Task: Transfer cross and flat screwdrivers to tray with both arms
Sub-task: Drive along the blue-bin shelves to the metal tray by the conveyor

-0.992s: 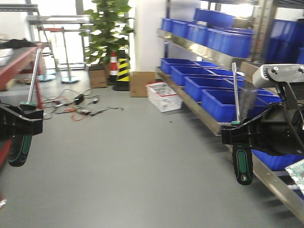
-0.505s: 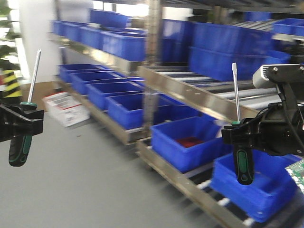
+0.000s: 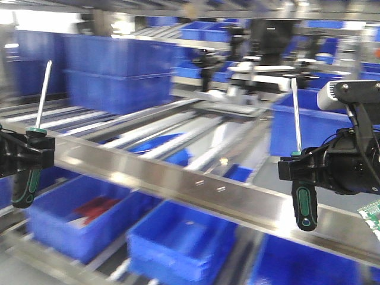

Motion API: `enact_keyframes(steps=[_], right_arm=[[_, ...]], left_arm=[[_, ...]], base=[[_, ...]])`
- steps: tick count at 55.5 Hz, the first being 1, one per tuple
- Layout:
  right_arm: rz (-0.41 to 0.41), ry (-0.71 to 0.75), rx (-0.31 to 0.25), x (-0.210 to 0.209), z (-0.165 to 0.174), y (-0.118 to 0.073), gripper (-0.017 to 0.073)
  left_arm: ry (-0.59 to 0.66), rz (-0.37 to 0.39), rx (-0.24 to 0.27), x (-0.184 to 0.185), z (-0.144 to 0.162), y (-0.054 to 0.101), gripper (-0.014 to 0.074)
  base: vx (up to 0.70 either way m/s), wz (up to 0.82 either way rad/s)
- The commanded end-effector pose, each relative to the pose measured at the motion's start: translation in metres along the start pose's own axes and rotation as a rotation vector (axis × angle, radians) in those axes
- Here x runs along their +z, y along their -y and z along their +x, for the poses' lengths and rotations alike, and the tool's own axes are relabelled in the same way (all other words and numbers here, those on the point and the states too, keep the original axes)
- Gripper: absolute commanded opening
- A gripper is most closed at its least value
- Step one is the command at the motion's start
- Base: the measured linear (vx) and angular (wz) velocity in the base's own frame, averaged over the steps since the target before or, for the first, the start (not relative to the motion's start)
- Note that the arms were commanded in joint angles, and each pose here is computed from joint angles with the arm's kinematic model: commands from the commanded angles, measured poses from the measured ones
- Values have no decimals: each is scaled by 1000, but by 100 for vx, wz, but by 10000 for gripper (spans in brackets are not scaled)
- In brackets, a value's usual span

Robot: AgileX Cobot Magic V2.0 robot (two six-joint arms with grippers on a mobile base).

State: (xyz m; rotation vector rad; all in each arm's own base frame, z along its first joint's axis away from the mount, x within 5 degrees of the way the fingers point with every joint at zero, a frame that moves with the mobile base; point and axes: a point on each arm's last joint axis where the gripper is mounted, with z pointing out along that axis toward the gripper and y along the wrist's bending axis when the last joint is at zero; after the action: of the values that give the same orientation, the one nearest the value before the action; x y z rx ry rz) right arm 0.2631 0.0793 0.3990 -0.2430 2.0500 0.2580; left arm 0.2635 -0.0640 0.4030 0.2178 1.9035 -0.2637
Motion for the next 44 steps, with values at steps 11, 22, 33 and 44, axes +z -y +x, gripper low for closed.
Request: enact_keyframes(steps=[11, 22, 33, 44], right_arm=[[0, 145, -12, -17, -19, -1, -8], [0, 145, -12, -17, -19, -1, -8], [0, 145, -12, -17, -19, -1, -8], [0, 145, -12, -17, -19, -1, -8]], left_arm=[[148, -5, -11, -12, -22, 2, 0], [148, -5, -11, -12, -22, 2, 0], [141, -5, -12, -10, -21, 1, 0], [137, -6, -12, -8, -20, 1, 0]], base=[[36, -61], [33, -55], [28, -50], [23, -39]])
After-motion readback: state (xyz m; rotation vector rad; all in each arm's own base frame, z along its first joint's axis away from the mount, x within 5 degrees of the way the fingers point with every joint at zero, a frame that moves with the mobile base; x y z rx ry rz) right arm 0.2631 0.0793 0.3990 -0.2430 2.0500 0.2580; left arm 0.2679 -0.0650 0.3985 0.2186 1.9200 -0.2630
